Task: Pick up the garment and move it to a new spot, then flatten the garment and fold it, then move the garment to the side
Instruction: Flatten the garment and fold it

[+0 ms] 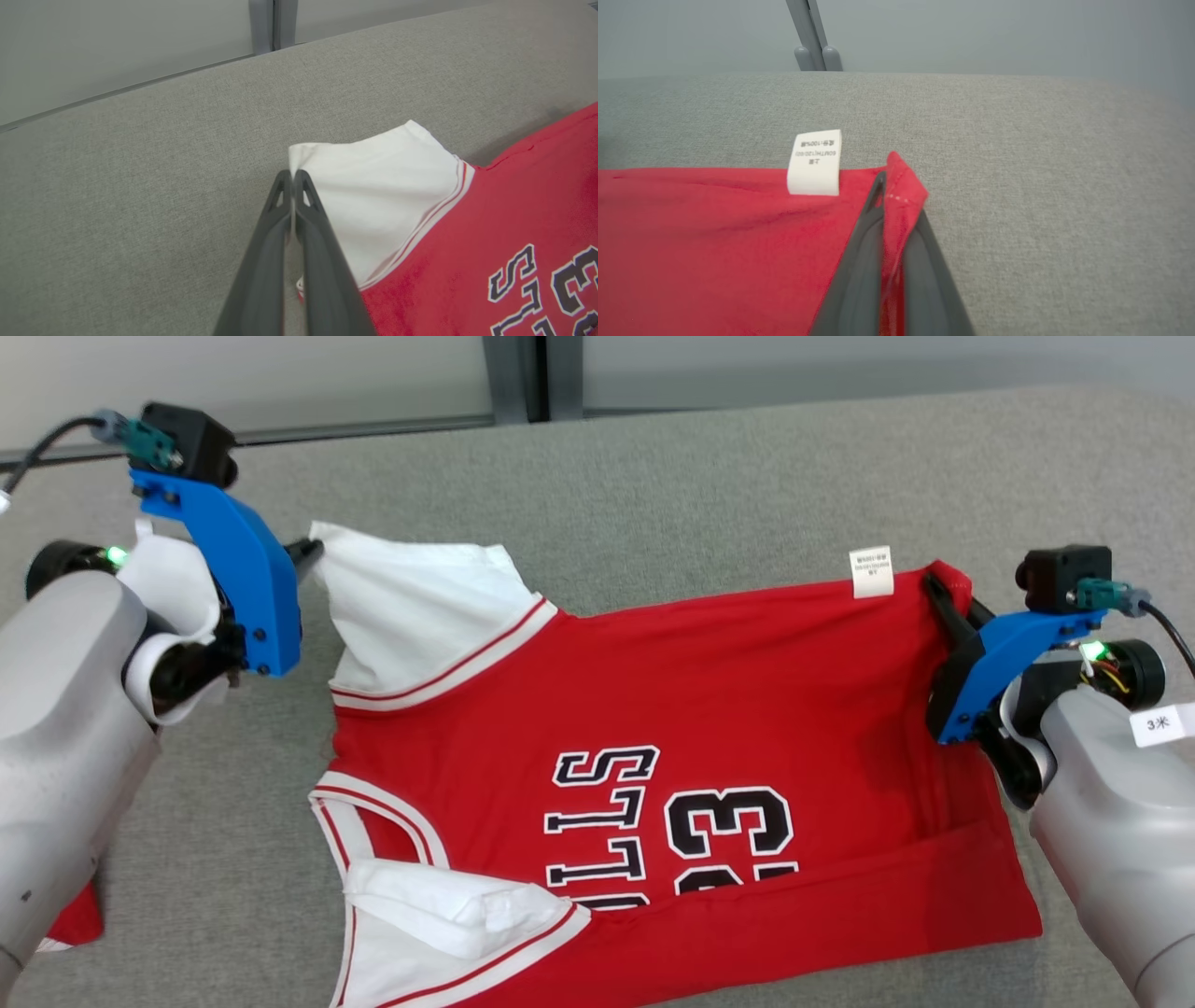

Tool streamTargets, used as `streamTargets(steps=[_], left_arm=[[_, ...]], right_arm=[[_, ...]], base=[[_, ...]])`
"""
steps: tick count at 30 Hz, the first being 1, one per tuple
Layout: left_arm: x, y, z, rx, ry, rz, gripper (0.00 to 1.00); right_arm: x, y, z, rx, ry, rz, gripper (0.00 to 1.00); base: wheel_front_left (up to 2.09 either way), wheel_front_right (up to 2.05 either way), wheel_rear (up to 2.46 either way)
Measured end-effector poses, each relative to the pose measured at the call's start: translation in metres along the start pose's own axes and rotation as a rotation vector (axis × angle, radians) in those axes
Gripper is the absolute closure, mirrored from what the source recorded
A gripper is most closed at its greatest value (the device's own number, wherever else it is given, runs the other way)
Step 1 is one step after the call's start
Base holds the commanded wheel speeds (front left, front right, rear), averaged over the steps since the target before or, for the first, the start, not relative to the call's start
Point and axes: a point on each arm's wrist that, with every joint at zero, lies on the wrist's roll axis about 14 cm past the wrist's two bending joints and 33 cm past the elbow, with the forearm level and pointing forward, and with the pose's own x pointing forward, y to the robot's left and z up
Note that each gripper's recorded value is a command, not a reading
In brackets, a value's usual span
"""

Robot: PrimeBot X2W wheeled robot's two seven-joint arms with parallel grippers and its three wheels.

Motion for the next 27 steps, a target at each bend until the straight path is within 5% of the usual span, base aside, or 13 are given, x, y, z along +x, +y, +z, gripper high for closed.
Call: streamTargets(steps=[27], left_arm=[[-0.100,-0.069,-0.111,0.017,0.389,-0.215,1.00]], right_arm=[[-0.056,-0.006,-0.026,-0.128,0.096,0.045,1.00]], base=[[0.00,0.00,0.00]])
